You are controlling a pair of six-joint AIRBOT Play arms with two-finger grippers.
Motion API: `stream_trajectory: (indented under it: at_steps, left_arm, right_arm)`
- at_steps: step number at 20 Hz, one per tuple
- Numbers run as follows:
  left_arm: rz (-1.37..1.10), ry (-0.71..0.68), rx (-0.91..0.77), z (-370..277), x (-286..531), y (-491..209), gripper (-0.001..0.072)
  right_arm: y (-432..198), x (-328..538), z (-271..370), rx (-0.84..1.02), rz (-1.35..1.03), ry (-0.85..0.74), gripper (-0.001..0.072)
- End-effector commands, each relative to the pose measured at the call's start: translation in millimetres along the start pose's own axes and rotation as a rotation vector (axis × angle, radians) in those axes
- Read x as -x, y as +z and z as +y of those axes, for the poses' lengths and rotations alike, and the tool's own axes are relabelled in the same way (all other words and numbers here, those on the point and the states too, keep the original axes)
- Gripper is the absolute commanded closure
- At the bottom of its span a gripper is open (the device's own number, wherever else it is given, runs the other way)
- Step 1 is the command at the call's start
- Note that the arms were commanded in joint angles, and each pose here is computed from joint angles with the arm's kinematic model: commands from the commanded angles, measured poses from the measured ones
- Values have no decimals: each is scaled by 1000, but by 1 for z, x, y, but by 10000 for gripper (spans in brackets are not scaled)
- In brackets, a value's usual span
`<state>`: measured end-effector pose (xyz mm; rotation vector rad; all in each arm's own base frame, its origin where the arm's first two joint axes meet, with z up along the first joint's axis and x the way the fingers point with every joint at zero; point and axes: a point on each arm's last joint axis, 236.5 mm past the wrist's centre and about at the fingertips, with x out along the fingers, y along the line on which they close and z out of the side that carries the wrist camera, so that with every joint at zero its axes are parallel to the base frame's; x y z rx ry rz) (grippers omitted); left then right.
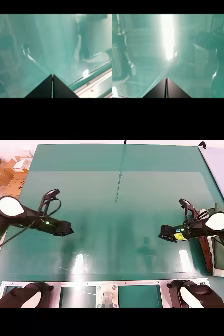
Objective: Fold the shirts.
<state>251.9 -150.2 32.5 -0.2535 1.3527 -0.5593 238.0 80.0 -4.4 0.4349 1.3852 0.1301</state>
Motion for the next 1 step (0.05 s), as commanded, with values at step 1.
stream_trajectory:
  at_steps: [1]
  left_arm:
    - [-1, -1, 4, 1, -2, -1, 683]
  right_arm:
    - [-2, -2, 1, 4, 2, 4, 693]
